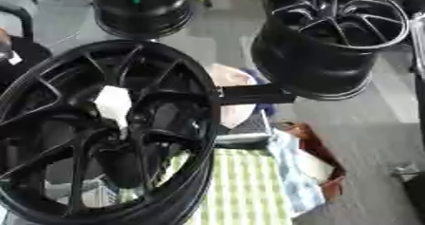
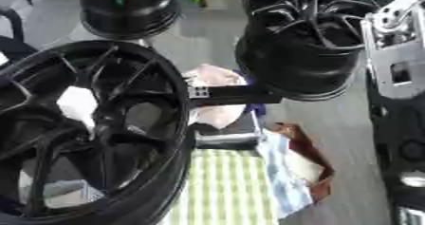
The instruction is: Pull the pin out of the wheel hub.
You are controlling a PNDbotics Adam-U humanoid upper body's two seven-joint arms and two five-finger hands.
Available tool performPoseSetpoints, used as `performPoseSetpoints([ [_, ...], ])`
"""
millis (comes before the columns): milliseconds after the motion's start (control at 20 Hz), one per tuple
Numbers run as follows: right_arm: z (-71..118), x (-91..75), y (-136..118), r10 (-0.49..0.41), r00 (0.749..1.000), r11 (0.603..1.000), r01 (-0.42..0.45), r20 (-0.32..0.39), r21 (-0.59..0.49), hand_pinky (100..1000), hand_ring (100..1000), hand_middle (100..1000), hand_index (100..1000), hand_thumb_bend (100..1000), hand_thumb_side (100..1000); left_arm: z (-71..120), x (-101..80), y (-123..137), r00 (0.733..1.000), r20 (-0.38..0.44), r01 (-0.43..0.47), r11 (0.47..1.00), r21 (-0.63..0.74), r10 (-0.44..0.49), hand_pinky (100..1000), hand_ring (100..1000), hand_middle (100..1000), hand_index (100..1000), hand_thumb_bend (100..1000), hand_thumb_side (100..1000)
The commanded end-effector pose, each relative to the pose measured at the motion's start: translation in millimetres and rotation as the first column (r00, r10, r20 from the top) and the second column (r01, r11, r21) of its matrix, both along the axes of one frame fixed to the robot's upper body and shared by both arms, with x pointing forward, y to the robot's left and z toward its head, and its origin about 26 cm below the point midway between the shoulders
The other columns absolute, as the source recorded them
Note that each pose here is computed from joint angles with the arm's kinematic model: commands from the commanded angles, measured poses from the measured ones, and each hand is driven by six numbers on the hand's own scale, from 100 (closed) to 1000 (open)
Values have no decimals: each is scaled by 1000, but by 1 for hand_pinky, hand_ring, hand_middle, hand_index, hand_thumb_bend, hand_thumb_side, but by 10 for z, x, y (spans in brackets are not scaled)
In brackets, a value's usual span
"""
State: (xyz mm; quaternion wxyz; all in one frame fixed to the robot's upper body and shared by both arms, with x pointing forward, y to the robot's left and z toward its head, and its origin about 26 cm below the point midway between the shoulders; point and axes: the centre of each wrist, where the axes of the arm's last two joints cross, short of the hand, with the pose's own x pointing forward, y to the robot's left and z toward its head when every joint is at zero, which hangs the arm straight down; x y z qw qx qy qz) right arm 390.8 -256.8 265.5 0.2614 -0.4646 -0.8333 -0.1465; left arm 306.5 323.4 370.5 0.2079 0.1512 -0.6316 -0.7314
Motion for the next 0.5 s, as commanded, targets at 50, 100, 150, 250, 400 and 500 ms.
performPoseSetpoints([
  [50, 129, -45, -24, 3, 999, 1000, -2, 41, -11, 726, 754, 684, 814, 100, 504, 106, -53, -1, 999, 29, 22, 999, 44, -23, 872, 806, 733, 862, 360, 443],
  [100, 129, -45, -23, 3, 999, 1000, -3, 41, -12, 726, 754, 684, 814, 100, 503, 105, -54, -5, 999, 29, 23, 999, 46, -24, 872, 806, 733, 862, 361, 444],
  [150, 130, -45, -23, 4, 999, 1000, -4, 41, -12, 726, 754, 684, 814, 100, 503, 105, -54, -9, 999, 28, 25, 999, 48, -26, 872, 806, 733, 862, 361, 444],
  [250, 130, -43, -22, 5, 999, 1000, -5, 40, -13, 726, 754, 684, 814, 100, 505, 100, -55, -22, 999, 25, 28, 998, 57, -30, 873, 808, 736, 864, 365, 447],
  [400, 131, -40, -18, 9, 999, 1000, -8, 39, -13, 727, 753, 683, 815, 100, 507, 78, -60, -64, 999, 18, 36, 995, 93, -38, 874, 813, 743, 869, 384, 459],
  [500, 129, -37, -10, 13, 999, 1000, -13, 38, -13, 726, 753, 683, 815, 100, 502, 58, -63, -112, 999, 12, 44, 991, 124, -46, 874, 815, 745, 869, 399, 466],
])
